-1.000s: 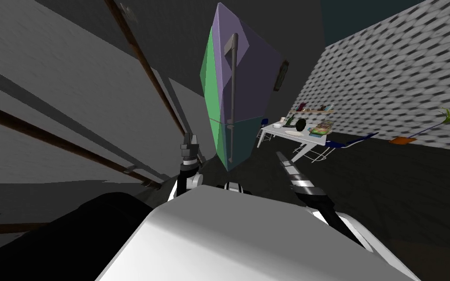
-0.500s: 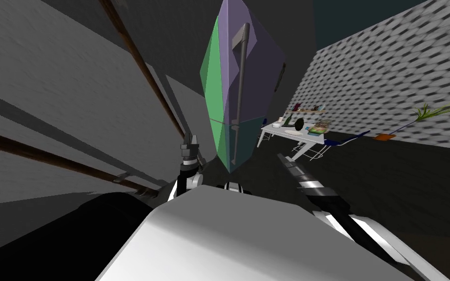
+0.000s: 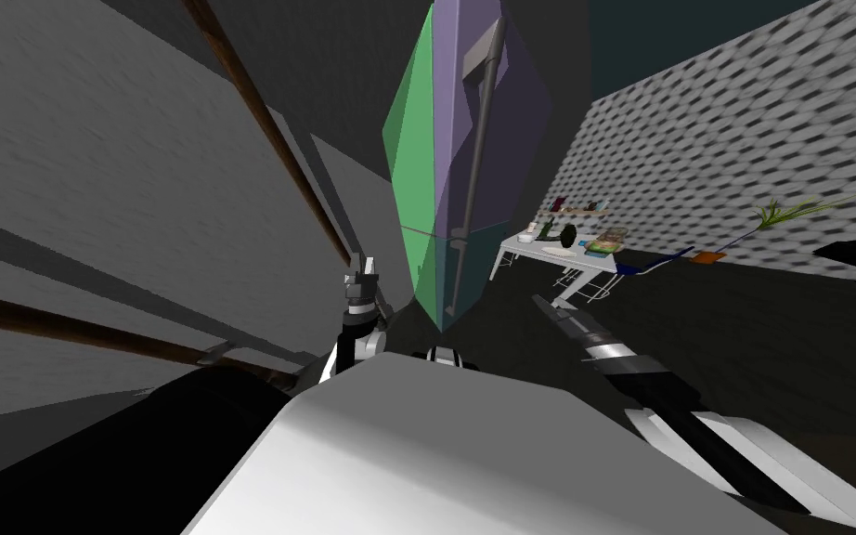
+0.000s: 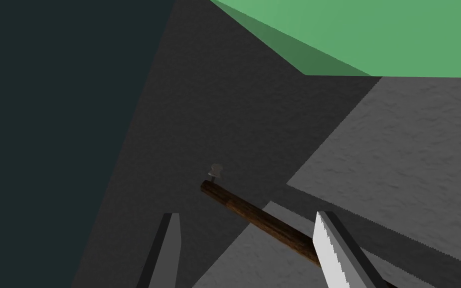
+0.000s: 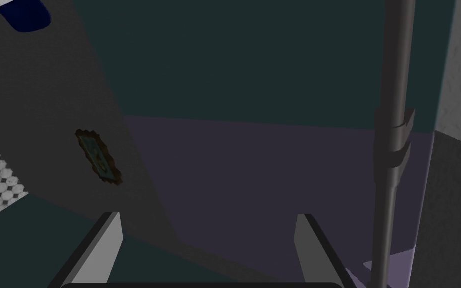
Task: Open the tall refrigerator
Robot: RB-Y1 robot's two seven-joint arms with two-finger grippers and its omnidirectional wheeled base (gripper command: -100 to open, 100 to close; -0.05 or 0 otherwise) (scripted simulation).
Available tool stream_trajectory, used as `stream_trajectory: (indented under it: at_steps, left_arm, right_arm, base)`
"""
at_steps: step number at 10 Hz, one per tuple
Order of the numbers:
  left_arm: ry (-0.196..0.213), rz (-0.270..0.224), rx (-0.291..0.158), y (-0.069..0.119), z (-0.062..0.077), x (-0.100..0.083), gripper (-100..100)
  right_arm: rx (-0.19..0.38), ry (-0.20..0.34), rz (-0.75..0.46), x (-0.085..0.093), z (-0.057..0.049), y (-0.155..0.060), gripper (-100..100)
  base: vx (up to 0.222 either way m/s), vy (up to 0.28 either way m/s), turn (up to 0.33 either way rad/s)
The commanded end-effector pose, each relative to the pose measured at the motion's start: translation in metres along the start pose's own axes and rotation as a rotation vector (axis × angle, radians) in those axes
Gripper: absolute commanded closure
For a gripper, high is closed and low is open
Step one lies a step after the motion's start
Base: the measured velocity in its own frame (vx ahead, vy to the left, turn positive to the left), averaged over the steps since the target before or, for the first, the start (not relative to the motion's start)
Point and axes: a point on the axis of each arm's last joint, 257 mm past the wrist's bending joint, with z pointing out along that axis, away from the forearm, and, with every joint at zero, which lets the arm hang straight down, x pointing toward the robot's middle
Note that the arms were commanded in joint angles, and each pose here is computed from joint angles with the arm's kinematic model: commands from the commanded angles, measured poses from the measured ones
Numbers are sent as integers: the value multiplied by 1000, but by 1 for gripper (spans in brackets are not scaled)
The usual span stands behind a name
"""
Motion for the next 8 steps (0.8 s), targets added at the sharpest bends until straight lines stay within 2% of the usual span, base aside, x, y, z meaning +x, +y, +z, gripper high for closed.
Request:
stream_trajectory:
  at_steps: [1, 2, 4, 5, 8]
  left_arm:
    - [0, 0, 0, 0, 0, 0, 0]
    - [0, 0, 0, 0, 0, 0, 0]
    - [0, 0, 0, 0, 0, 0, 0]
    - [0, 0, 0, 0, 0, 0, 0]
    - [0, 0, 0, 0, 0, 0, 0]
  right_arm:
    - [30, 50, -141, -6, -1, -22, -100]
    - [19, 60, -155, -6, 1, -20, -100]
    - [45, 100, -277, -15, 1, -40, -100]
    - [35, 108, -290, -15, 2, -39, -100]
    - [52, 148, -412, -26, 5, -57, -100]
  base:
    - [74, 205, -115]
    - [43, 173, -44]
    - [22, 167, -67]
    - [32, 154, -31]
    - [26, 145, -38]
